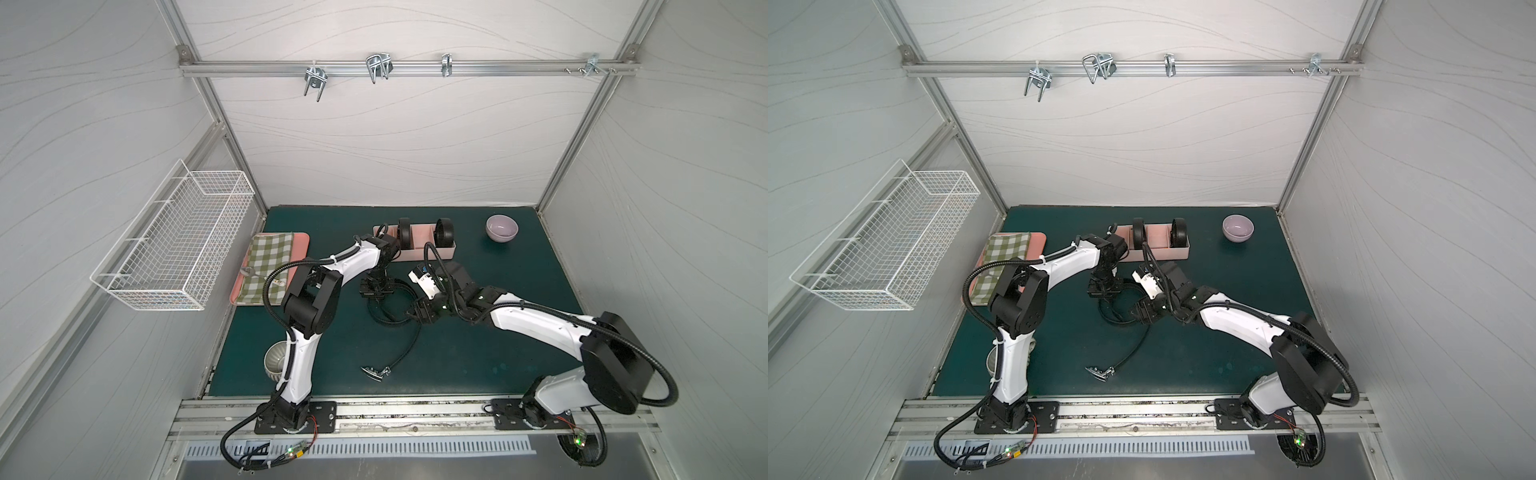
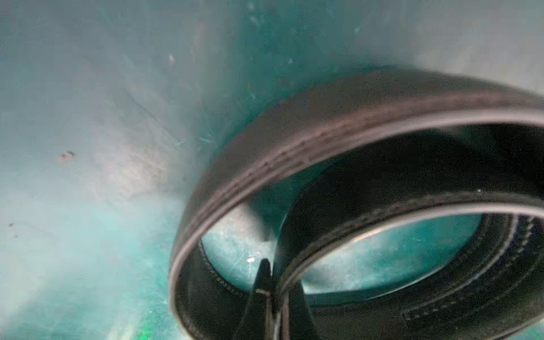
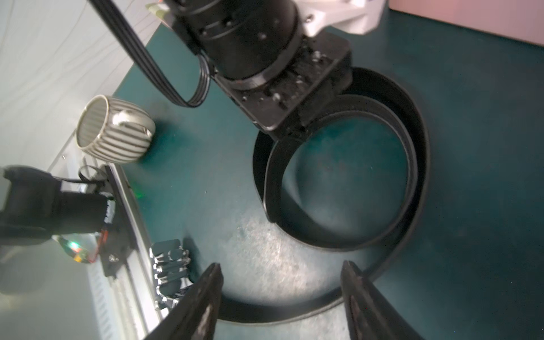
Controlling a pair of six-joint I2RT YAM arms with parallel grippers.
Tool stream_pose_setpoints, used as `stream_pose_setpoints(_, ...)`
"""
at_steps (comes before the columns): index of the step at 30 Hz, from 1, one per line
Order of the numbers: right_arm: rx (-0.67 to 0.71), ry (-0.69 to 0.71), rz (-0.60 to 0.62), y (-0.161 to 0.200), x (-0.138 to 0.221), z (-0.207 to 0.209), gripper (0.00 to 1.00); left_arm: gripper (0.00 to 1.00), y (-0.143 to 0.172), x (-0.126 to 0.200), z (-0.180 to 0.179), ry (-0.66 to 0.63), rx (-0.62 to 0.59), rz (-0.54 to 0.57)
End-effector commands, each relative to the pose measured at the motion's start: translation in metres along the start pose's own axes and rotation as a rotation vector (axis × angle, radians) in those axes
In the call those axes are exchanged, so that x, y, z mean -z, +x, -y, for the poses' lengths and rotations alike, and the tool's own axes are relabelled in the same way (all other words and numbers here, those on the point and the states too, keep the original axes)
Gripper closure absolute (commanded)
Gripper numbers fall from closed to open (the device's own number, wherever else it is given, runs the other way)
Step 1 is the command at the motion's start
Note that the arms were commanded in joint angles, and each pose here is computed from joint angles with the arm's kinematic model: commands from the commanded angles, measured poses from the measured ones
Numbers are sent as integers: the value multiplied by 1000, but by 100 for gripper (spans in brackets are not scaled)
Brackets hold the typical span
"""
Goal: Place the belts into the storage roll
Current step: Roll the belt at the center of the board.
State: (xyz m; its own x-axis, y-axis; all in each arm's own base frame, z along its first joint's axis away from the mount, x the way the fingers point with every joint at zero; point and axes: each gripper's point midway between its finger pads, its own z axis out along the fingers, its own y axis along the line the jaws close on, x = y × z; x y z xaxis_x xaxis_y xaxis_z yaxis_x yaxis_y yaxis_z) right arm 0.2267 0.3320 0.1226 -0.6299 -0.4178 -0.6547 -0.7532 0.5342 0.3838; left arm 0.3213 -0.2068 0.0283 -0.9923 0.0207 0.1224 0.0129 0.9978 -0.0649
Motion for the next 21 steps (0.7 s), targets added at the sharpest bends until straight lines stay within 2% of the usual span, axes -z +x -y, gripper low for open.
stream_pose_setpoints(1, 149, -48, 54, -23, -8, -16, 35, 100, 6, -2, 3, -4, -5, -54)
stream_pose_setpoints(7, 167, -79, -14, -21, -30, -24, 47, 100, 9, 0, 10, 39, -2, -86)
stream_pose_setpoints(21, 152, -87, -80, -10, -44, -22, 60, 100, 7, 22, 16, 88, -6, -89)
